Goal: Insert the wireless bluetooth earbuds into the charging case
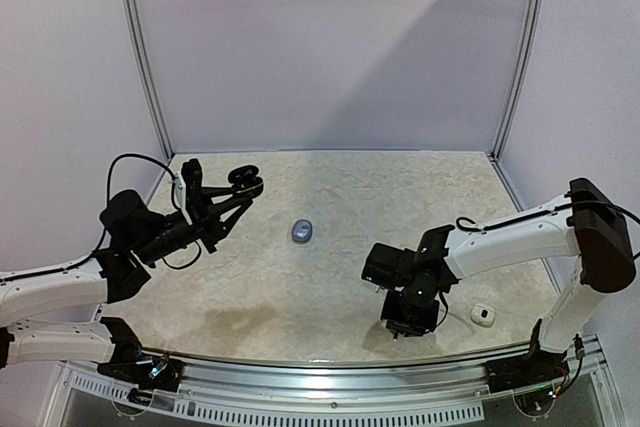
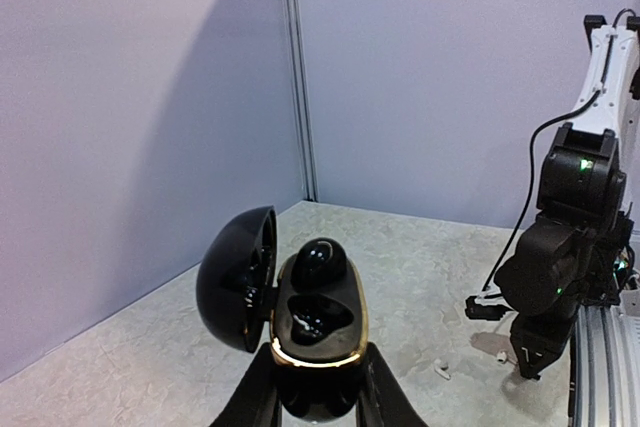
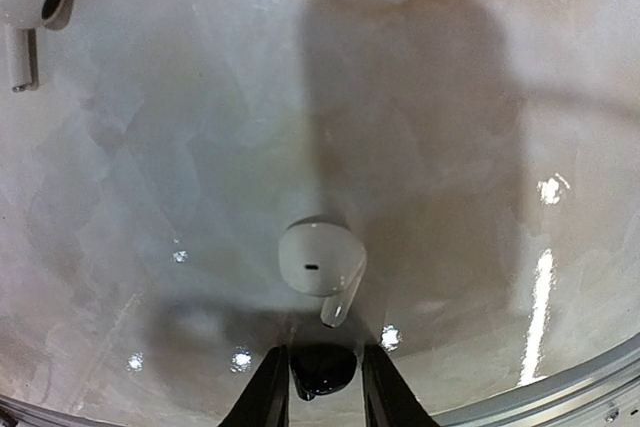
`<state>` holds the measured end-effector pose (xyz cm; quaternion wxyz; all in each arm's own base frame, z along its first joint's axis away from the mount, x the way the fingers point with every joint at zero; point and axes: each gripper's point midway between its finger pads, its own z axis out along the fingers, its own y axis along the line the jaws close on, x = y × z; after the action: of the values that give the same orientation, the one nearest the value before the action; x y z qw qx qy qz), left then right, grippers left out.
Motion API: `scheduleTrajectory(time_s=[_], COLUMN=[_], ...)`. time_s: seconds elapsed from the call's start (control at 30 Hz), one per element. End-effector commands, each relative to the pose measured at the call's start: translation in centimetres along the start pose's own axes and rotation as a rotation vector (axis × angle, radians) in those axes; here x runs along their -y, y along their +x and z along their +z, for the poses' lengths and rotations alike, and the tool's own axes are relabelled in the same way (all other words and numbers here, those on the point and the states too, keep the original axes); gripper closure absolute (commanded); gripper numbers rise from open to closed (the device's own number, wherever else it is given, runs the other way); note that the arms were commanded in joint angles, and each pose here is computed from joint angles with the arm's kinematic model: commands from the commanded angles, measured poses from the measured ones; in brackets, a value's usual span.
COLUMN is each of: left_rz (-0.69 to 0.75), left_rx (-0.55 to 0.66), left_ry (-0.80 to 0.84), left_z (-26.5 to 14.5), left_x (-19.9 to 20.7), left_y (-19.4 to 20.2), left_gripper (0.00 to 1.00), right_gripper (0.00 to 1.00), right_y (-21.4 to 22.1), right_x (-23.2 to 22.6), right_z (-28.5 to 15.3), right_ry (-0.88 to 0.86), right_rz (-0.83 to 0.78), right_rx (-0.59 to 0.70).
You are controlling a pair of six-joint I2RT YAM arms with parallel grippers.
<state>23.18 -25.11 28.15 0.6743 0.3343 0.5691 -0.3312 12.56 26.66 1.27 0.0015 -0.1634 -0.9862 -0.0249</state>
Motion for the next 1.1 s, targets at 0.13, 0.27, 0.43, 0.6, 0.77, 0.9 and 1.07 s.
scheduleTrajectory(time_s=[0.13, 0.27, 0.43, 0.6, 0.77, 0.9, 1.07], left_rz=[0.004, 0.022, 0.03, 0.03, 0.031, 0.032, 0.032], left_rx=[-0.009, -0.011, -0.011, -0.014, -0.016, -0.017, -0.016], left_ry=[0.014, 0.012, 0.011, 0.009, 0.011, 0.014, 0.016], left_z=[-0.2, -0.2, -0.2, -0.2, -0.2, -0.2, -0.1], left_x=[0.6, 0.5, 0.5, 0.4, 0.4, 0.4, 0.5], left_y=[0.4, 0.5, 0.5, 0.6, 0.7, 0.8, 0.7], left_gripper=[1.0, 1.0, 1.0, 1.0, 1.0, 1.0, 1.0], right_gripper=[0.73, 0.72, 0.71, 0.7, 0.66, 0.67, 0.68], right_y=[-0.5, -0.3, -0.2, -0.3, -0.7, -1.1, -1.2], right_x=[1.9, 2.6, 3.2, 2.5, 0.9, 1.3, 1.8], right_z=[0.6, 0.3, -0.1, -0.2, -0.4, 0.3, 0.6], right_ry=[0.129, 0.174, 0.211, 0.193, 0.136, 0.118, 0.107], right_rz=[-0.061, -0.12, -0.181, -0.228, -0.263, -0.223, -0.163], right_rx=[-0.01, -0.023, -0.036, -0.037, -0.025, -0.027, -0.03])
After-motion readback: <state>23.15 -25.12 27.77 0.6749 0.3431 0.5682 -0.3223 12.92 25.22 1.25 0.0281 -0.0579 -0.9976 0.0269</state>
